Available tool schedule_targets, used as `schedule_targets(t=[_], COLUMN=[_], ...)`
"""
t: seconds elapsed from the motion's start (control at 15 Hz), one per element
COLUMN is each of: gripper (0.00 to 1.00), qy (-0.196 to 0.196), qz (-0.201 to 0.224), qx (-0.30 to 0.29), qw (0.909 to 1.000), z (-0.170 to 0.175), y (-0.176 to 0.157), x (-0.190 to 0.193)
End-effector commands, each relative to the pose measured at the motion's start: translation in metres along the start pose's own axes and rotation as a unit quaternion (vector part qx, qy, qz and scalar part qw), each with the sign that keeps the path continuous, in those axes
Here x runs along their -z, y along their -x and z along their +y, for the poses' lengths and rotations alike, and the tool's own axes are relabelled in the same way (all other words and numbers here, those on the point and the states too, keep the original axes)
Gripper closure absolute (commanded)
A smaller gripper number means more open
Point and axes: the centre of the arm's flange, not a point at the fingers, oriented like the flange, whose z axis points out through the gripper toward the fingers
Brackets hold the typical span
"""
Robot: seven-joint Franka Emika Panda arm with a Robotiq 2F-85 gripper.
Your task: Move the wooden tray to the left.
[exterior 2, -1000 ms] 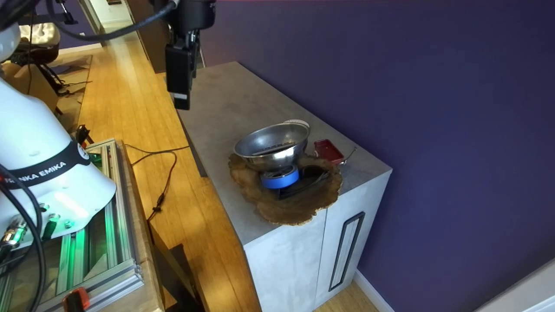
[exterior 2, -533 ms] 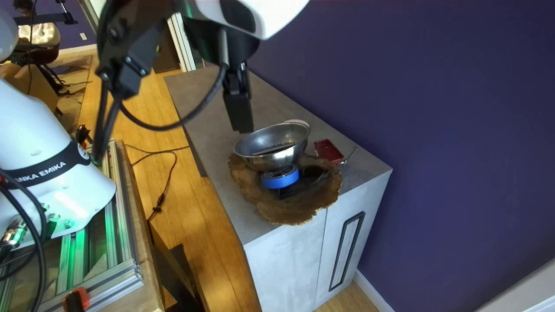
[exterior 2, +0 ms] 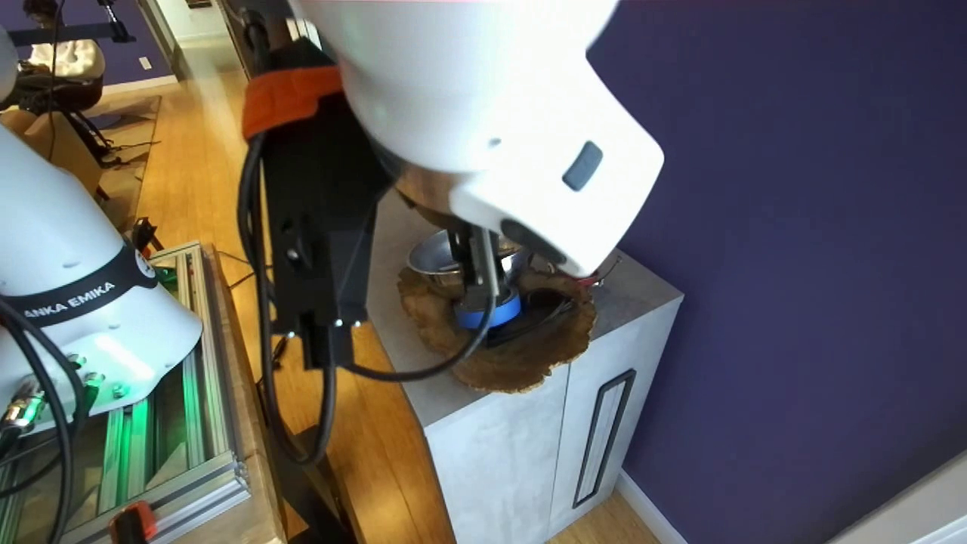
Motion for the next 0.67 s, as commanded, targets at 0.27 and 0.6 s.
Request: schedule_targets(t=[0.27, 0.6], gripper=[0.00, 0.00], qy=[0.034, 0.035], qz=[-0.117, -0.115], qx=[0.032, 0.027], qw=[0.9921, 0.9924], z=[0.073, 0.069], y=[-0.078, -0.076], x=[-0.075, -0.102])
